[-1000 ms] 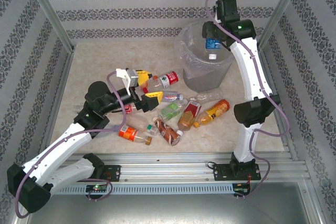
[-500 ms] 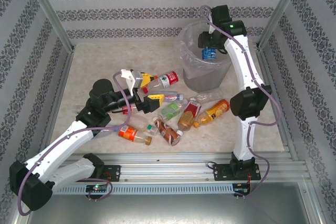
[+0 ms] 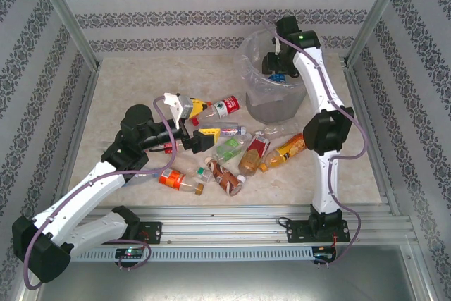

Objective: Put the plastic bottles in the bin

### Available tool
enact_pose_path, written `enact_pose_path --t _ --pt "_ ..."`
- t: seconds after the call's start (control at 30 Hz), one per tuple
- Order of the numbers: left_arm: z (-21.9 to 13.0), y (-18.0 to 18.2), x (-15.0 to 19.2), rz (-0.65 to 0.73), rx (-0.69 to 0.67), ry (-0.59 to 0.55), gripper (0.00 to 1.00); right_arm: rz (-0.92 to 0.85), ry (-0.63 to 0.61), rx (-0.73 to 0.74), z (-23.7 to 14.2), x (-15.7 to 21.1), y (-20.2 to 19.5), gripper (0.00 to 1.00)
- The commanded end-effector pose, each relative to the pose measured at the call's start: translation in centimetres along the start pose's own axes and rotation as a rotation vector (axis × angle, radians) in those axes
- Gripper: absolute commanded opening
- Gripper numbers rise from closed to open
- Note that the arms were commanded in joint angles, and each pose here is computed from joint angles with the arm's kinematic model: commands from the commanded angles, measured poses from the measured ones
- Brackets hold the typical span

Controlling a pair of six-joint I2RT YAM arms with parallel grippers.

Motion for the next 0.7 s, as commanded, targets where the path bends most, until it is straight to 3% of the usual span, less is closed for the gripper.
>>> enact_pose_path --t 0.0,0.33,0.57,0.67 --pt "-0.2 0.3 -1.1 0.030 0.002 -0.015 1.00 0.013 0.058 0.008 0.9 0.9 -0.1 0.60" --pt "-0.1 0.5 -0.8 0.027 -0.003 -0.005 1.00 0.013 0.097 0.032 2.8 1.6 -0.1 0.68" --pt "0.0 0.6 -0.7 0.027 -0.008 0.000 1.00 0.017 0.095 0.016 2.5 1.6 0.1 0.78" --pt "0.0 0.7 -0.7 0.027 -0.009 0.001 1.00 0.017 0.083 0.011 2.0 1.4 0.3 0.78"
Point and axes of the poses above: each hand's point on the last joint's axis, 136 mm out from that joint toward the fingers, its own z axis out along the fingers, its own y axis along the line the jaws close on, x = y × z, the point moved 3 cm from there along -z, back along the fingers, and after that the axes turned 12 degrees about z, right-handed, at the moved point
